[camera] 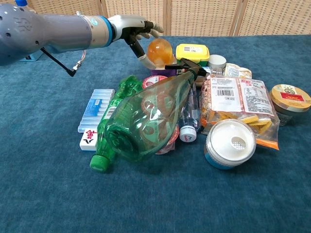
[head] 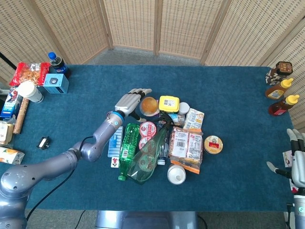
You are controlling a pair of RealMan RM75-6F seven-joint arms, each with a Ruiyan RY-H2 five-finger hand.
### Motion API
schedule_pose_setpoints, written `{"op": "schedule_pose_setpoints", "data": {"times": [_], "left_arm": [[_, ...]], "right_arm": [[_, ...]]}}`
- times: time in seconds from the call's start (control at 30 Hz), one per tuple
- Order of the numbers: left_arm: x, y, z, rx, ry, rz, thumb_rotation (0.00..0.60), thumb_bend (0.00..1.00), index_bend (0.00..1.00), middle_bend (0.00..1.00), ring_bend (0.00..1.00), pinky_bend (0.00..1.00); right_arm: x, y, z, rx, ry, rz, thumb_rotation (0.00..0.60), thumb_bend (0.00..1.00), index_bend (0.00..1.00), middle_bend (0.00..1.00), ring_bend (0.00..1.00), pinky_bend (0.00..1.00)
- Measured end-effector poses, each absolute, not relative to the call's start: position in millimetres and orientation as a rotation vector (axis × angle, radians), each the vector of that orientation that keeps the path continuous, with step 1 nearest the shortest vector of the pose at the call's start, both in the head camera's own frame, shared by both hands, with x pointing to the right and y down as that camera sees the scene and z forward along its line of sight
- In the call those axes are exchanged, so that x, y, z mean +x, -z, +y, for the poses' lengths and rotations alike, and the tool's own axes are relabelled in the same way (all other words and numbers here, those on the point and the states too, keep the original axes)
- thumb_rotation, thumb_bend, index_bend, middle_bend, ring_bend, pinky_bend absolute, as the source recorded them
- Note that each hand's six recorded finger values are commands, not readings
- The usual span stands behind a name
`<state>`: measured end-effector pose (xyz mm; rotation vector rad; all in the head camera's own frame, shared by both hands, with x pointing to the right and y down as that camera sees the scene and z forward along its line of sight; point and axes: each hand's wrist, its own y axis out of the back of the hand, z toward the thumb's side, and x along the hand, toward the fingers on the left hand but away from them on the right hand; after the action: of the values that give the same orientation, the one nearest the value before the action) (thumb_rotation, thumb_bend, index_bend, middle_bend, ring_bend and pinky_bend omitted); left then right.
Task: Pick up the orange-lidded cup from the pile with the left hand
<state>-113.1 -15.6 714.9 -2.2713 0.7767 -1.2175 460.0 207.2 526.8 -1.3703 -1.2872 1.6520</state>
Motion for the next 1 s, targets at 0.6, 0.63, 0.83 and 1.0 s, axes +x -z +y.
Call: {"op": "schedule_pose_setpoints", "data": {"times": [0.6, 0.63, 0.83, 1.0], "left_arm": [[-96.1, -730.2, -16.0, -2.215, 1.189, 0.885, 0.6, 0.45, 0.49, 0.36, 0.49, 0.33], [-97.1, -731.0, -15.9, -2.205, 1.193, 0.885, 0.6, 0.47, 0.51, 0.38, 0.52, 0.37], [-109.2, -729.4, -19.5, -2.18, 1.199, 0.947, 0.6, 0.49, 0.57, 0.49, 0.61, 0.47], [-120.6, -718.5, -25.2, -2.189, 1.178, 1.008, 0.6, 0.49, 0.58, 0.5, 0.61, 0.47]], "right_arm": [[474.9, -512.0, 218.8, -1.363, -1.645, -1.387, 0.566, 0.0, 0.0, 0.0, 0.0, 0.0], [474.7, -511.3, 218.7, -1.367, -1.639, -1.394, 0.566, 0.0, 0.0, 0.0, 0.0, 0.0], [475.4, -506.1, 219.3, -1.372, -1.619, -1.413, 0.563, 0.0, 0.0, 0.0, 0.0, 0.0], [476.0, -509.3, 220.6, -1.38, -1.625, -1.415, 0.564, 0.0, 0.0, 0.0, 0.0, 0.0]]}}
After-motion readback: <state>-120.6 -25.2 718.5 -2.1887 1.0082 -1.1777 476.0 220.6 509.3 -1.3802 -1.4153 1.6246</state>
